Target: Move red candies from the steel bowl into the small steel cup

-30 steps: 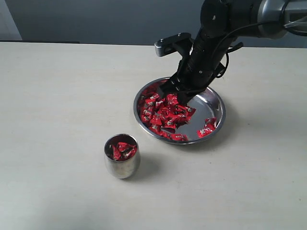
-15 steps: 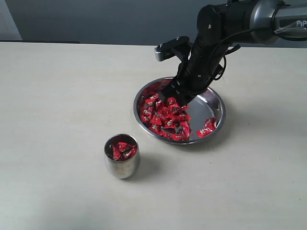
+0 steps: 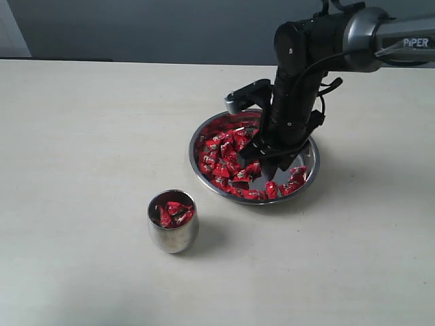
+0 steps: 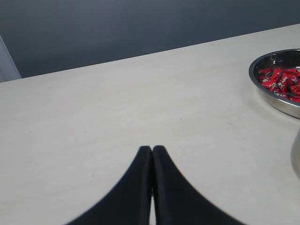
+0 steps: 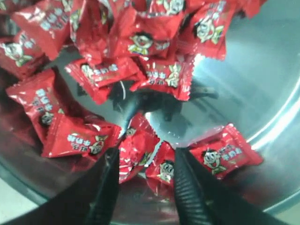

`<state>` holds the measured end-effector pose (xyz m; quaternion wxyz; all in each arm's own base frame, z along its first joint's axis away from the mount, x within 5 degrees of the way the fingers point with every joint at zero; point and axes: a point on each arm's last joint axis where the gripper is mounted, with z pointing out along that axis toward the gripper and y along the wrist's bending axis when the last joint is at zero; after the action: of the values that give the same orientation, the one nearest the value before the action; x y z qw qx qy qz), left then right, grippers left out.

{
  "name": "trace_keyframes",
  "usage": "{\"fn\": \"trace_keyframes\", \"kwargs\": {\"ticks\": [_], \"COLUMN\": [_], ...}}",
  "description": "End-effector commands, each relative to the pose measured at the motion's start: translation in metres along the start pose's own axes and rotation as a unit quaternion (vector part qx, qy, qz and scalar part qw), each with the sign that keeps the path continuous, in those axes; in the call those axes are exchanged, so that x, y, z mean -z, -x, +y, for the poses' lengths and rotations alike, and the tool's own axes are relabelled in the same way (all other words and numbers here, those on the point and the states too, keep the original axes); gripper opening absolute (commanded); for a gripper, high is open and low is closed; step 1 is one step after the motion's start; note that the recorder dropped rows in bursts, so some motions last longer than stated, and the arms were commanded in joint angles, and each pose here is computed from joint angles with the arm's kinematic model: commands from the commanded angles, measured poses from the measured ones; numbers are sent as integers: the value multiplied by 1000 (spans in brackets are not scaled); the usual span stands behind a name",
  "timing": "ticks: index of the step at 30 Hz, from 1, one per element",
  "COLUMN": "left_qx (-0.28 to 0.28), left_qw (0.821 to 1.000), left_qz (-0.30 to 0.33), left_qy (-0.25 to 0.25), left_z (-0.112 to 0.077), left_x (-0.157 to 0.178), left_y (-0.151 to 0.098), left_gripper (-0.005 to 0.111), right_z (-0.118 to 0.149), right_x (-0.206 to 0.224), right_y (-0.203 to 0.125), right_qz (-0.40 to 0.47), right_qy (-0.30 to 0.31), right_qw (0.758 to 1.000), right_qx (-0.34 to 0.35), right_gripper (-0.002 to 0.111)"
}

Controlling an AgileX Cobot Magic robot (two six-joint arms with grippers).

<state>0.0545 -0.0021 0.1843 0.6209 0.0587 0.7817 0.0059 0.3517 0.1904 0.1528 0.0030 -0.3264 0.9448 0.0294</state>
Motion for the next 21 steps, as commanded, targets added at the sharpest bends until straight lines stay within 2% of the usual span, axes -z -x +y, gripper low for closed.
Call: {"fn": "trace_keyframes", "kwargs": {"ticks": [1,10,12,17,21], "left_qx": [2,2,2,2,2], "left_qw": [1000,1000,1000,1000,1000], "left_qz": [-6,-6,-6,-6,-6], "left_qy": [-4,-4,-4,-4,-4], "left_z": [0,0,0,0,0], "left_x": [0,0,0,0,0], "left_y": [1,1,1,1,1], "left_gripper": [0,0,0,0,0], "right_z": [-1,-1,-1,-1,-2], "right_x": [-11,-21,-24,-33,-30], "right_y": [-1,1,1,2,4], "right_qz": [18,19,23,29,11], "right_qy": [14,18,21,21,18], "right_qw": [1000,1000,999,999,1000], "right_qx": [-6,-9,-11,-22,-23], "right_gripper": [46,44,39,16,8]}}
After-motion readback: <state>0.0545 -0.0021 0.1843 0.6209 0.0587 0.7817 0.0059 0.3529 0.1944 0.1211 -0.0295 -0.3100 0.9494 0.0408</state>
